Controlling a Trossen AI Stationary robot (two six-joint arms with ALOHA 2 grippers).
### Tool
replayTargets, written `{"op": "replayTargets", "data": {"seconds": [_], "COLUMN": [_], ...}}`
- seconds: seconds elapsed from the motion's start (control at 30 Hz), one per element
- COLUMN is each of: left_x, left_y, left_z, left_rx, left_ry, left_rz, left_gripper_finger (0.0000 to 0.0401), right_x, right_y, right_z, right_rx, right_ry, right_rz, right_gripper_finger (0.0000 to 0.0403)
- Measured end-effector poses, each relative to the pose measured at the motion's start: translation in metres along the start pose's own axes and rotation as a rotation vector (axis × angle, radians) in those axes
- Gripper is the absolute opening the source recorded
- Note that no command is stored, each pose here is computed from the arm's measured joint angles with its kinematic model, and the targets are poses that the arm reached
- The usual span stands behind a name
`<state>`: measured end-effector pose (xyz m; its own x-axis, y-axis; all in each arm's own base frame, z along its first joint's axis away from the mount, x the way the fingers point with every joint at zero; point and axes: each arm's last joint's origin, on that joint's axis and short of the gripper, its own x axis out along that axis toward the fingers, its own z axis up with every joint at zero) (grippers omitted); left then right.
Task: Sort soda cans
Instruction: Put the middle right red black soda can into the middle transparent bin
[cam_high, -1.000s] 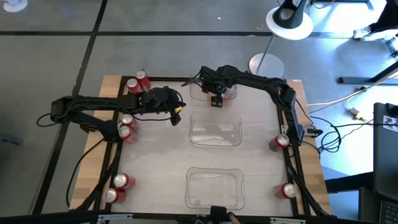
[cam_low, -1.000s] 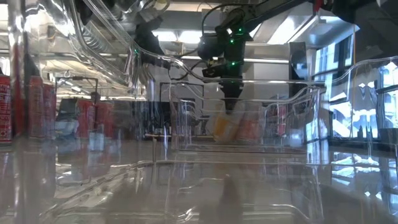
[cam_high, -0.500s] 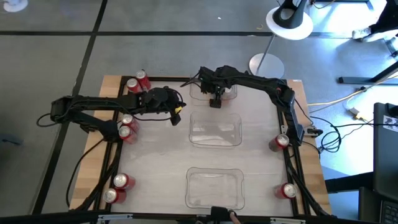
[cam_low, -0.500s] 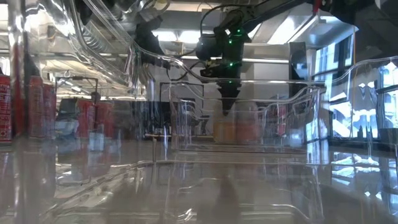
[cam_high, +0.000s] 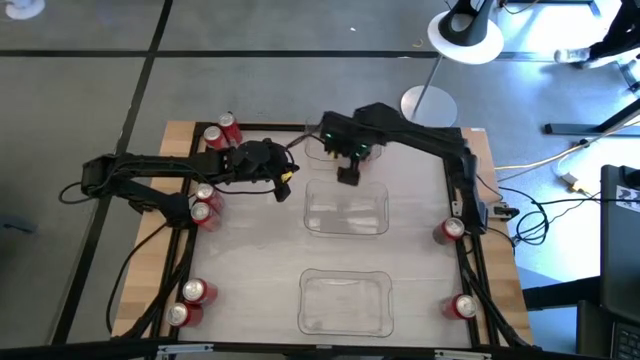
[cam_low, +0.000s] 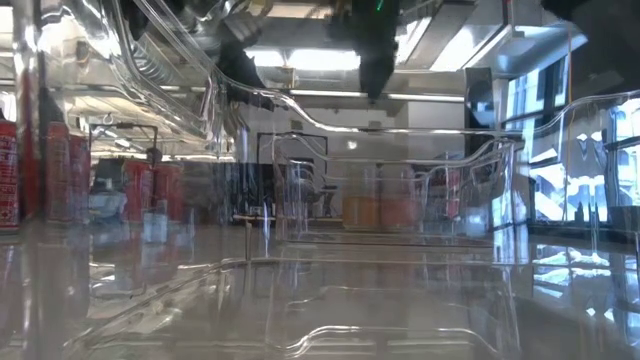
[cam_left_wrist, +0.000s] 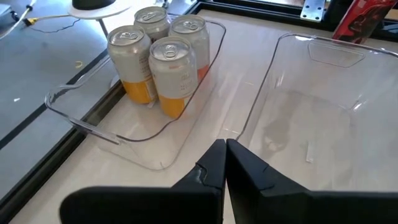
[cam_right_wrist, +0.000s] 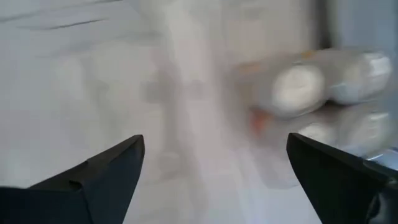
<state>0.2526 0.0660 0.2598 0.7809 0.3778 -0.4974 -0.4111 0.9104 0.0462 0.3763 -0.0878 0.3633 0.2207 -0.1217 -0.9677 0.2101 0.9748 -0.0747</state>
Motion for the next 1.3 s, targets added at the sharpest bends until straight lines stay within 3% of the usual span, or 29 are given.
{"op": "replayTargets", "data": {"seconds": [0.17,0.4,0.67,0.83,1.0,1.3], "left_x": [0.0,0.0,0.0,0.0,0.0,0.0], "left_y": [-0.002,-0.002,-0.002,-0.002,-0.002,-0.002], "left_z": [-0.001,0.0,0.002,0.002,0.002,0.003], "left_rx": [0.004,0.008,-0.003,-0.025,-0.044,-0.071], "left_ry": [0.004,0.0,-0.029,-0.029,-0.029,-0.032], "left_rz": [-0.006,-0.006,-0.008,-0.008,-0.008,-0.009], "left_gripper_finger": [0.0004,0.0004,0.0004,0.0004,0.0004,0.0004], "right_x": [-0.042,-0.085,-0.087,-0.08,-0.07,-0.038], "right_y": [0.031,0.059,0.074,0.074,0.074,0.074], "right_z": [-0.026,-0.087,-0.174,-0.213,-0.235,-0.271], "right_rx": [0.037,0.106,0.265,0.339,0.374,0.306], "right_ry": [-0.073,-0.129,-0.074,-0.057,-0.022,0.118], "right_rz": [0.087,0.07,0.071,0.068,0.077,0.104], "right_gripper_finger": [0.0392,0.0392,0.0392,0.0392,0.0392,0.0392]}}
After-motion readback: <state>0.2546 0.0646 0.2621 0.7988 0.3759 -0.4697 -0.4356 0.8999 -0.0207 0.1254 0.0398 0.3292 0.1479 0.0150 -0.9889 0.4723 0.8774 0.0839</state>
